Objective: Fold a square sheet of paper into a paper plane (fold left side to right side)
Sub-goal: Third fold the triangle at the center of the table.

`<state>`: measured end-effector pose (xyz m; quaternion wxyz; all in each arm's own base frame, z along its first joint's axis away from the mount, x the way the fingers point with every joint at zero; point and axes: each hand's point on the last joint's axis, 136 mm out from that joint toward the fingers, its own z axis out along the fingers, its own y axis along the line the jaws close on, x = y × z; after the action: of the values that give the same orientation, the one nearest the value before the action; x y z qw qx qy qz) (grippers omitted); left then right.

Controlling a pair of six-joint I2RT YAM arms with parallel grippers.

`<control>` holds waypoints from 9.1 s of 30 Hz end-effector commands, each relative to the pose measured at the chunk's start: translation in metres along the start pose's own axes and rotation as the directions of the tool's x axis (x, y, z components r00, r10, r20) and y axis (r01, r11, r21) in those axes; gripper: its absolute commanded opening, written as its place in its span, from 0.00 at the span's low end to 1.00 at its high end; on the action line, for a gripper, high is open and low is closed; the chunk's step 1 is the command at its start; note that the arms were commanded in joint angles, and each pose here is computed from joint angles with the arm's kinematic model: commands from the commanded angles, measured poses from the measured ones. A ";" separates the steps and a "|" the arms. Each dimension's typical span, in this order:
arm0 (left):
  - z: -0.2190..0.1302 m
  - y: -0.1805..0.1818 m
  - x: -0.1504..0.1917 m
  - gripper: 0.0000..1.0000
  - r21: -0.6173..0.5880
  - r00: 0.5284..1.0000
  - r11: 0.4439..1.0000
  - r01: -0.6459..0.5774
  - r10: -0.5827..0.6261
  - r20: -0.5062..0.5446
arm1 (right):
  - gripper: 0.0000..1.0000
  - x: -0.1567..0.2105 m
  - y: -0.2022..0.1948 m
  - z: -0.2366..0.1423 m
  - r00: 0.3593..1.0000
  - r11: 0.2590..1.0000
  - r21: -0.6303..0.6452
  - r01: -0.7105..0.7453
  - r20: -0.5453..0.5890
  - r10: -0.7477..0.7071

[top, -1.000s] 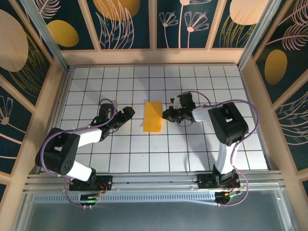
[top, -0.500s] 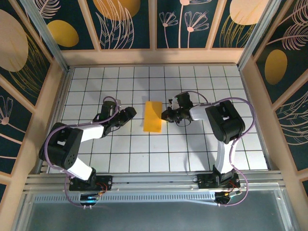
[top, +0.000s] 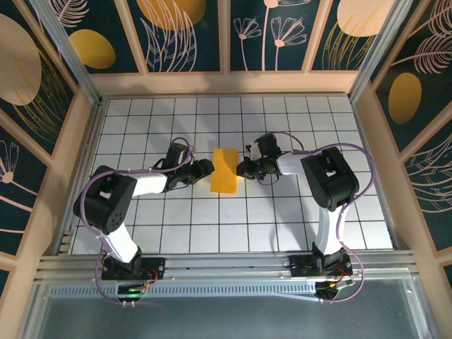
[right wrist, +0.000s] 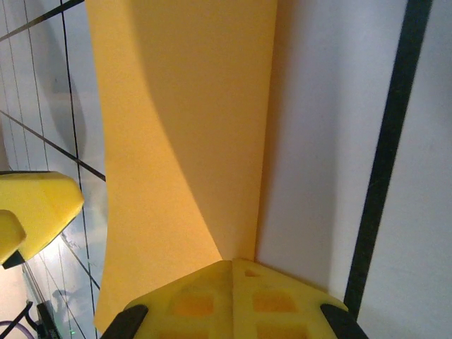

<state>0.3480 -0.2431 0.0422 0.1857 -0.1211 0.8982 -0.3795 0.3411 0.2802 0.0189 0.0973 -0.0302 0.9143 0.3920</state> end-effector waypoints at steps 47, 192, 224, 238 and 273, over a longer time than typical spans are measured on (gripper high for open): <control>0.018 -0.014 0.010 0.03 0.026 0.997 0.999 -0.038 0.040 -0.071 | 0.02 -0.013 -0.005 -0.006 0.996 0.994 0.083 0.069 0.055 -0.074; 0.070 0.028 0.017 0.00 -0.168 0.956 0.971 -0.170 0.121 -0.267 | 0.00 0.043 0.021 -0.006 0.865 0.855 0.165 0.491 0.019 -0.501; 0.050 -0.030 -0.025 0.10 -0.084 0.970 0.974 -0.210 0.197 -0.140 | 0.00 0.066 -0.013 0.005 0.886 0.863 0.205 0.462 -0.089 -0.454; -0.005 -0.054 -0.004 0.00 0.068 0.975 0.975 -0.211 0.215 -0.048 | 0.00 0.070 -0.014 0.007 0.887 0.865 0.195 0.462 -0.097 -0.452; 0.039 -0.022 0.061 0.00 0.065 0.970 0.990 -0.124 0.135 -0.200 | 0.00 0.069 -0.018 0.006 0.886 0.859 0.216 0.464 -0.105 -0.452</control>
<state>0.3123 -0.3068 0.0269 0.1217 -0.0205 0.9016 -0.4146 0.2863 0.2915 0.0180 0.2062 -0.2470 0.9021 0.2875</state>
